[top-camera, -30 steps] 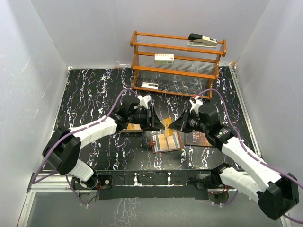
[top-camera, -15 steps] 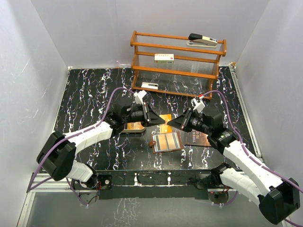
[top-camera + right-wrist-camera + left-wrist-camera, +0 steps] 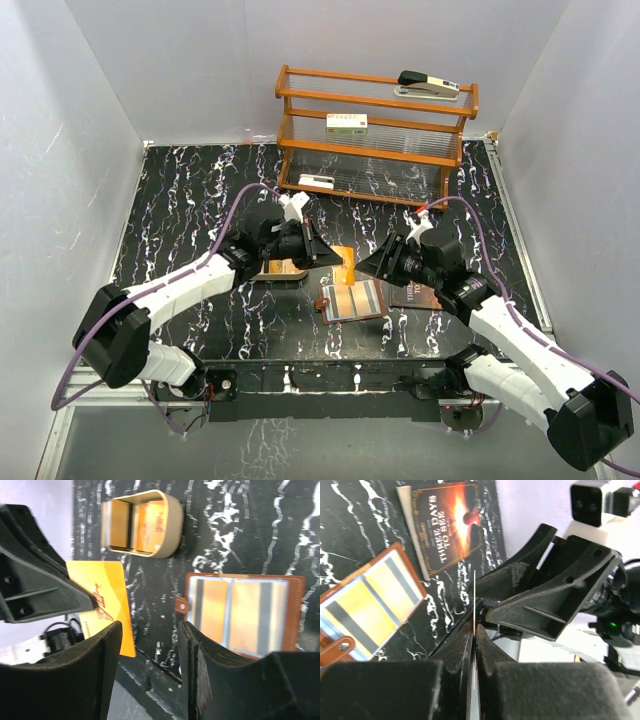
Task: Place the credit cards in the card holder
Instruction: Pick up the credit card from the storage box, then insert the credit card into the card holder.
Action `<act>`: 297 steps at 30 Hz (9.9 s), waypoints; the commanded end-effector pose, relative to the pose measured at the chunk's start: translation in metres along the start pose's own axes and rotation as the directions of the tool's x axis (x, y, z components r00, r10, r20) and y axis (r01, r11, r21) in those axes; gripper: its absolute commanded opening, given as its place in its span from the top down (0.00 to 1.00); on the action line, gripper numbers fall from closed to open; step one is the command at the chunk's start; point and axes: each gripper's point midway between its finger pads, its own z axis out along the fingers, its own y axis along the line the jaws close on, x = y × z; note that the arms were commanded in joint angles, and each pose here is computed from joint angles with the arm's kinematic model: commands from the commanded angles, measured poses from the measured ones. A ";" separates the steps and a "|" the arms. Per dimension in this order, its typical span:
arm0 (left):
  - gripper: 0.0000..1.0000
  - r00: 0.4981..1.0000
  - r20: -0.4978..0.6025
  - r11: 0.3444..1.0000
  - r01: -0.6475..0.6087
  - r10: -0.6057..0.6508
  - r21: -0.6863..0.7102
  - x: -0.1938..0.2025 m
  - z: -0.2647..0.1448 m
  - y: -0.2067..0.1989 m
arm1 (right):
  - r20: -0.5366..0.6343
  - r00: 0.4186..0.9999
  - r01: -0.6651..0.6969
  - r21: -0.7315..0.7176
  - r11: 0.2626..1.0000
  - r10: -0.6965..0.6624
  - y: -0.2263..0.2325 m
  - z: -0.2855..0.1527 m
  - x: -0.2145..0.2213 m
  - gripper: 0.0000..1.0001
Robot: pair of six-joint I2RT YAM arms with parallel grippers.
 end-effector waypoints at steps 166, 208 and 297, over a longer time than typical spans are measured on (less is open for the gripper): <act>0.69 0.970 -0.241 0.888 -0.105 -0.007 -0.448 0.050 0.070 0.142 | -0.251 0.967 0.087 0.449 0.889 0.032 -0.142 0.024 0.078 0.79; 0.57 0.982 -0.164 0.818 -0.172 0.097 -0.549 0.018 0.047 0.133 | -0.124 0.992 0.026 0.277 0.961 0.009 -0.083 0.046 0.036 0.82; 0.71 0.986 -0.126 0.743 -0.164 0.108 -0.649 0.038 0.028 0.143 | -0.160 0.985 -0.015 0.327 0.945 0.070 -0.105 0.068 0.076 0.92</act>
